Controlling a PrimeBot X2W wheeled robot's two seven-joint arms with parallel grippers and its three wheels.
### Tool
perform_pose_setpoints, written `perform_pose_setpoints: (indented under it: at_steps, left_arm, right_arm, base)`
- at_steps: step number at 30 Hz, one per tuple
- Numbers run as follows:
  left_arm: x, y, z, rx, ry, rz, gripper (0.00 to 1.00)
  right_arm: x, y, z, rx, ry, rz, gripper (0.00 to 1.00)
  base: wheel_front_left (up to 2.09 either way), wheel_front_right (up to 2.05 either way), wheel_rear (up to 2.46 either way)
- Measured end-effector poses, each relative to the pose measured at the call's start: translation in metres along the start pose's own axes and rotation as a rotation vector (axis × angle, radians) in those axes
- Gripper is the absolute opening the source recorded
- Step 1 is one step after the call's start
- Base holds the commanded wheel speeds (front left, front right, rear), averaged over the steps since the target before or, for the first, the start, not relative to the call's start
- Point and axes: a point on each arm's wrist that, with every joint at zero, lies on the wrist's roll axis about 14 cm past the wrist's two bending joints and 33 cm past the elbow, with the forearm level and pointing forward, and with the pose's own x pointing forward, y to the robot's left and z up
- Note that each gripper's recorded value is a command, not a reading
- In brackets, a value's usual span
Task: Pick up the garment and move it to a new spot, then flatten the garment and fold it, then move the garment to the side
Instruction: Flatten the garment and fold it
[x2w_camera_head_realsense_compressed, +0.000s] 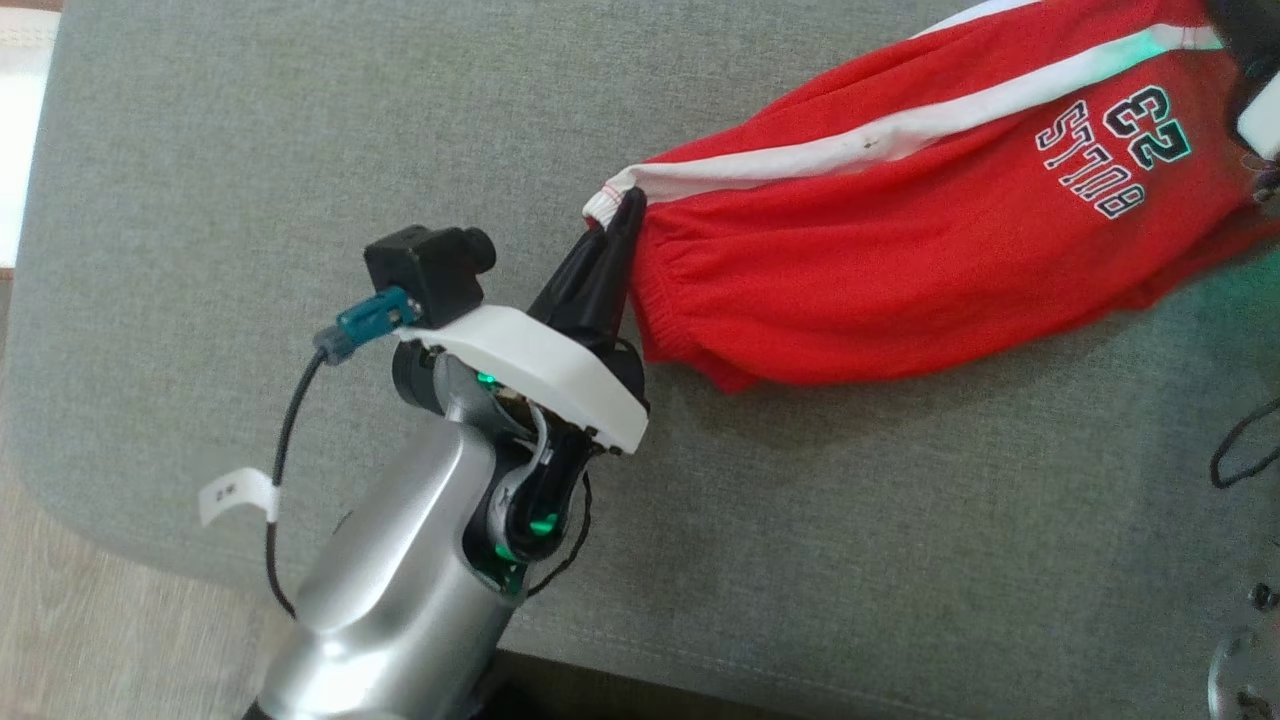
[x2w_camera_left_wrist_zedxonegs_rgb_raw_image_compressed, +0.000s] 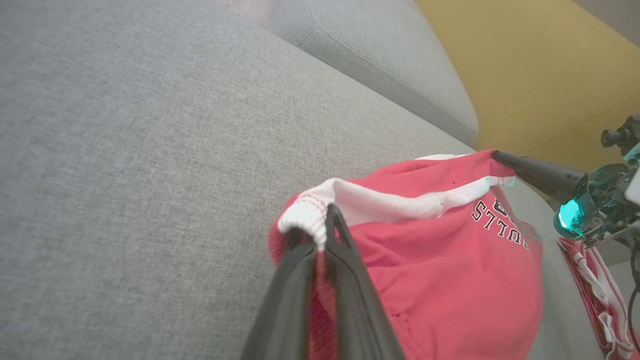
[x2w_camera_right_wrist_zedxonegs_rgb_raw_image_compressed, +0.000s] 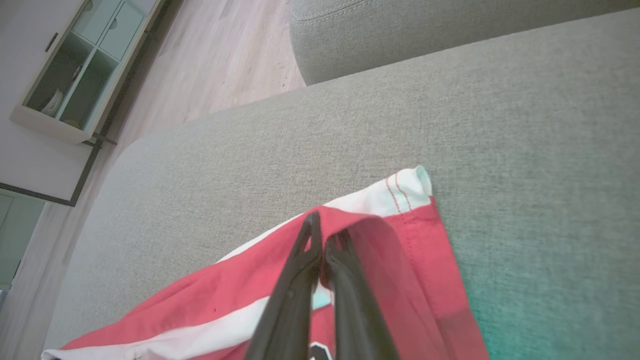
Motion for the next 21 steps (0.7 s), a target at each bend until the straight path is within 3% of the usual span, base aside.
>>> perform_pose_setpoints:
  at_steps: [3, 4, 5, 6, 7, 8, 9, 10, 16, 21]
  left_arm:
    - [0.0, 0.003, -0.004, 0.005, -0.001, 0.016, 0.0]
    - [0.0, 0.004, -0.006, 0.006, 0.002, 0.02, 0.0]
    - [0.0, 0.005, -0.007, 0.006, 0.003, 0.023, 0.0]
    - [0.0, 0.006, -0.008, 0.007, 0.002, 0.027, 0.02]
    - [0.0, 0.007, -0.009, 0.004, 0.001, 0.033, 0.15]
    - [0.001, 0.007, -0.009, 0.003, -0.005, 0.037, 0.36]
    - [0.001, 0.007, -0.008, 0.004, -0.013, 0.042, 0.77]
    - [0.001, 0.007, -0.007, 0.004, -0.023, 0.041, 1.0]
    - [-0.002, 0.001, 0.006, 0.083, -0.105, 0.042, 1.0]
    - [-0.021, -0.006, 0.005, 0.168, -0.163, 0.051, 1.0]
  right_arm:
    - [0.004, -0.001, -0.004, 0.002, -0.002, -0.004, 0.0]
    - [0.006, -0.003, -0.004, 0.004, -0.01, -0.007, 0.13]
    - [0.006, -0.004, -0.004, 0.008, -0.02, -0.01, 0.45]
    - [0.007, -0.005, -0.004, 0.009, -0.028, -0.012, 1.0]
    - [0.006, -0.006, -0.002, 0.009, -0.043, -0.014, 1.0]
    - [0.005, -0.007, 0.002, 0.008, -0.073, -0.016, 1.0]
    - [0.004, -0.008, 0.007, 0.01, -0.102, -0.02, 1.0]
    - [0.001, -0.01, 0.01, 0.004, -0.12, -0.025, 1.0]
    - [-0.023, -0.018, 0.024, -0.119, -0.141, -0.07, 1.0]
    - [-0.034, -0.034, -0.003, -0.145, -0.04, -0.119, 1.0]
  base:
    - [0.0, 0.0, 0.0]
    - [0.0, 0.0, 0.0]
    - [0.0, 0.0, 0.0]
    - [0.0, 0.0, 0.0]
    - [0.0, 0.0, 0.0]
    - [0.0, 0.0, 0.0]
    - [0.0, 0.0, 0.0]
    - [0.0, 0.0, 0.0]
    - [0.0, 0.0, 0.0]
    - [0.0, 0.0, 0.0]
